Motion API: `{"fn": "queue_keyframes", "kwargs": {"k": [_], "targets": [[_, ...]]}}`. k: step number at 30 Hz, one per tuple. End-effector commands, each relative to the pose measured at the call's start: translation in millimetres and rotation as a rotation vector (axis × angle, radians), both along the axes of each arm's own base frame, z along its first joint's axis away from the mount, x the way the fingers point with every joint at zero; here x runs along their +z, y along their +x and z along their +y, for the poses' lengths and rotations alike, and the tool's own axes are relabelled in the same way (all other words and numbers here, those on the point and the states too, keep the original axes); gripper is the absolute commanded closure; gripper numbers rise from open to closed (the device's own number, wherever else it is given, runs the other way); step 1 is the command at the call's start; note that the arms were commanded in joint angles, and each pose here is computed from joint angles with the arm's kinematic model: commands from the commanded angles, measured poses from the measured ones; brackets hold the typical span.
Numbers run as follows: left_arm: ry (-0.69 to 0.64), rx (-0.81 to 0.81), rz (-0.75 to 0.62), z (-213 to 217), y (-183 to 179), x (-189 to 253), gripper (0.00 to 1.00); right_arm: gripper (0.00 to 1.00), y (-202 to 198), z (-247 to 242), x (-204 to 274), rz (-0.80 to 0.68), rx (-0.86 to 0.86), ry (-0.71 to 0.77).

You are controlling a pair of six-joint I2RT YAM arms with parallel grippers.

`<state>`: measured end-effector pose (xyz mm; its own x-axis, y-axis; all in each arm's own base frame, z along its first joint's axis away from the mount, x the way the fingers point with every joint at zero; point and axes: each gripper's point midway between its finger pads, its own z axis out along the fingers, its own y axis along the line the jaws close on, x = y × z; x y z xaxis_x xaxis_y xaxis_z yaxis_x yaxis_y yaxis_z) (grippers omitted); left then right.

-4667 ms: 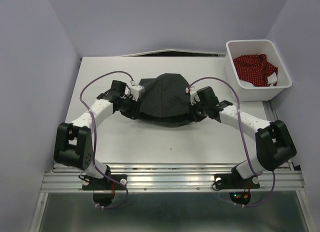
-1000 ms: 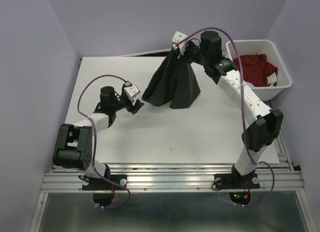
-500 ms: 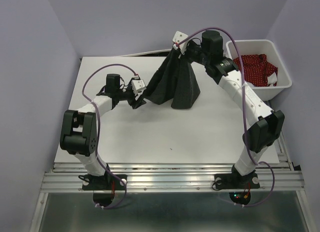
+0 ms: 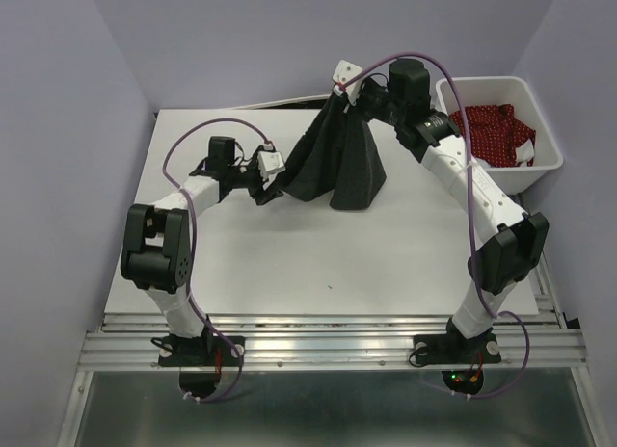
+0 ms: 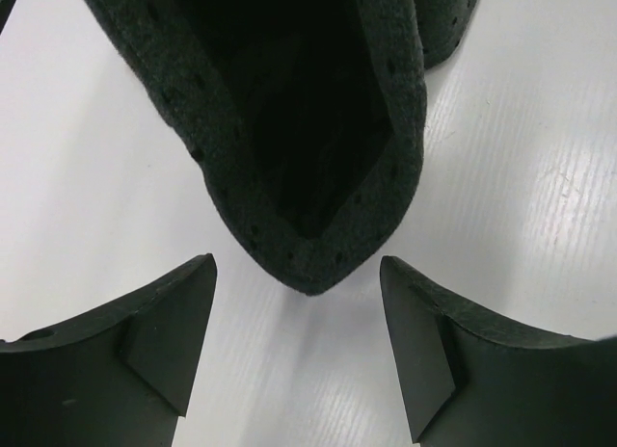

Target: Fold and stack the skirts

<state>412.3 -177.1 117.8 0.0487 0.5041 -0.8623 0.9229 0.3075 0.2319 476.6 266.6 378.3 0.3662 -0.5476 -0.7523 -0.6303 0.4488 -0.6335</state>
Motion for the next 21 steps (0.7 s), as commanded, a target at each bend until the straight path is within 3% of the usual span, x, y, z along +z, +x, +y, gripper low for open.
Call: {"fn": "queue_keyframes", "kwargs": {"k": [1, 6, 9, 10, 12, 13, 17, 19, 21], "targets": [[-0.03, -0.048, -0.054, -20.0, 8.3, 18.7, 0.2, 0.99, -9.4, -9.5, 64.7, -0.16, -0.011, 0.061], [-0.032, -0.022, -0.012, -30.2, 15.9, 10.6, 0.26, 0.99, -7.8, -10.2, 65.2, -0.167, -0.016, 0.055], [-0.093, 0.073, 0.029, -21.3, 30.9, 19.1, 0.52, 0.99, -6.6, -12.9, 66.7, -0.17, -0.033, 0.055], [-0.118, 0.114, 0.006, -9.6, 40.3, 30.1, 0.69, 0.99, -2.9, -20.8, 67.3, -0.169, -0.056, 0.057], [-0.169, 0.165, -0.002, 5.7, 46.4, 47.1, 0.83, 0.99, 0.3, -28.6, 67.1, -0.163, -0.082, 0.062], [-0.205, 0.24, -0.02, 25.4, 55.0, 66.4, 1.0, 0.99, 3.4, -38.1, 68.4, -0.158, -0.108, 0.07], [-0.223, 0.329, -0.109, 60.0, 56.1, 120.0, 1.0, 0.99, 9.3, -67.3, 63.3, -0.12, -0.177, 0.098], [-0.172, 0.358, -0.129, 70.9, 51.3, 135.2, 1.0, 0.99, 9.6, -76.8, 61.8, -0.101, -0.2, 0.119], [-0.102, 0.359, -0.239, 80.0, 48.8, 170.7, 1.0, 0.99, 5.0, -86.8, 63.1, -0.07, -0.223, 0.162]]}}
